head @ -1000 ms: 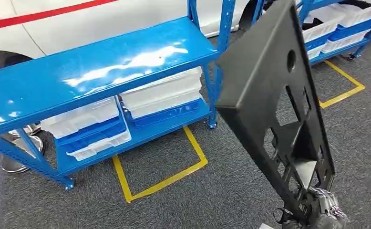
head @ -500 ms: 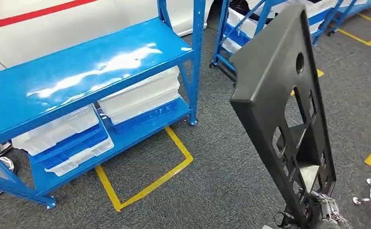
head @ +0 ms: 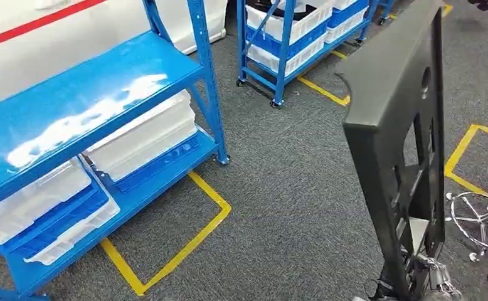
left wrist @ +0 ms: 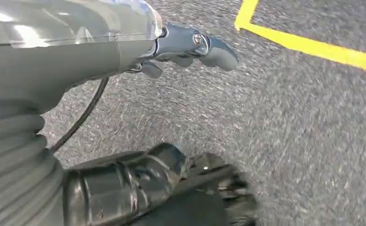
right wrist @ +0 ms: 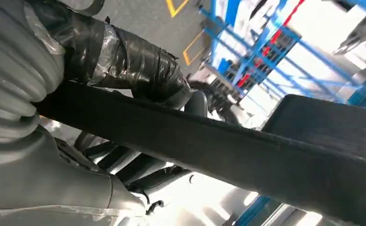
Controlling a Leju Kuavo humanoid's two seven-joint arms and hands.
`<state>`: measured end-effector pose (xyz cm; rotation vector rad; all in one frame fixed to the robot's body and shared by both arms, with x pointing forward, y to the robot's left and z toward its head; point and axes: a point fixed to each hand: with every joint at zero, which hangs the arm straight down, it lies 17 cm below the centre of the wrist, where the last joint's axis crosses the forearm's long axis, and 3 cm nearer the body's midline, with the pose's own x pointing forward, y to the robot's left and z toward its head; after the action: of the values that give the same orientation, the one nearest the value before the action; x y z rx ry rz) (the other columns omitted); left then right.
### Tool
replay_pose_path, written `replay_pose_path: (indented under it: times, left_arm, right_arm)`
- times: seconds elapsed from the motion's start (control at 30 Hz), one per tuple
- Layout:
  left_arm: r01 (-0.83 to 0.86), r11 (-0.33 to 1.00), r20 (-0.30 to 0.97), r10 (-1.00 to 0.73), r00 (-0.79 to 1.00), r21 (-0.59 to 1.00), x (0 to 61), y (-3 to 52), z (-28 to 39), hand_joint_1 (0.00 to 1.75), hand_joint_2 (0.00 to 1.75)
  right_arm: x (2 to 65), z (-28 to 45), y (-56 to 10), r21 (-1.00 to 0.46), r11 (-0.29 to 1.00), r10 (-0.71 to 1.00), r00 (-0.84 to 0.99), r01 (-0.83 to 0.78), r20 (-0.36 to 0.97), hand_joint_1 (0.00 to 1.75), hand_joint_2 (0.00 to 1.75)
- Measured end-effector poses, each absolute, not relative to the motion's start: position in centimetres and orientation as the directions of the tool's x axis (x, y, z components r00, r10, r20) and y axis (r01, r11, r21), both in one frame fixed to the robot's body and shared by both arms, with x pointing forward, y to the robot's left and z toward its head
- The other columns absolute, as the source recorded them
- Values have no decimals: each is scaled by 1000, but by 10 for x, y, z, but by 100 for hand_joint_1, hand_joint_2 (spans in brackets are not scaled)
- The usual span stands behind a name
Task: Take the parts from the cabinet and place them on the table.
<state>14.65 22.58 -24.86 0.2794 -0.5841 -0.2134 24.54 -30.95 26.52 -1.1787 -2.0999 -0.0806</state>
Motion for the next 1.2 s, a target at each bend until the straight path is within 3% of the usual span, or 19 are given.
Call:
replay_pose_path:
  times: [1.2]
  left_arm:
    - [116,941,507,-272,818,319,145,225,-249,0,175]
  right_arm:
    - [241,264,-315,-268,573,716,-314,775,623,175,175]
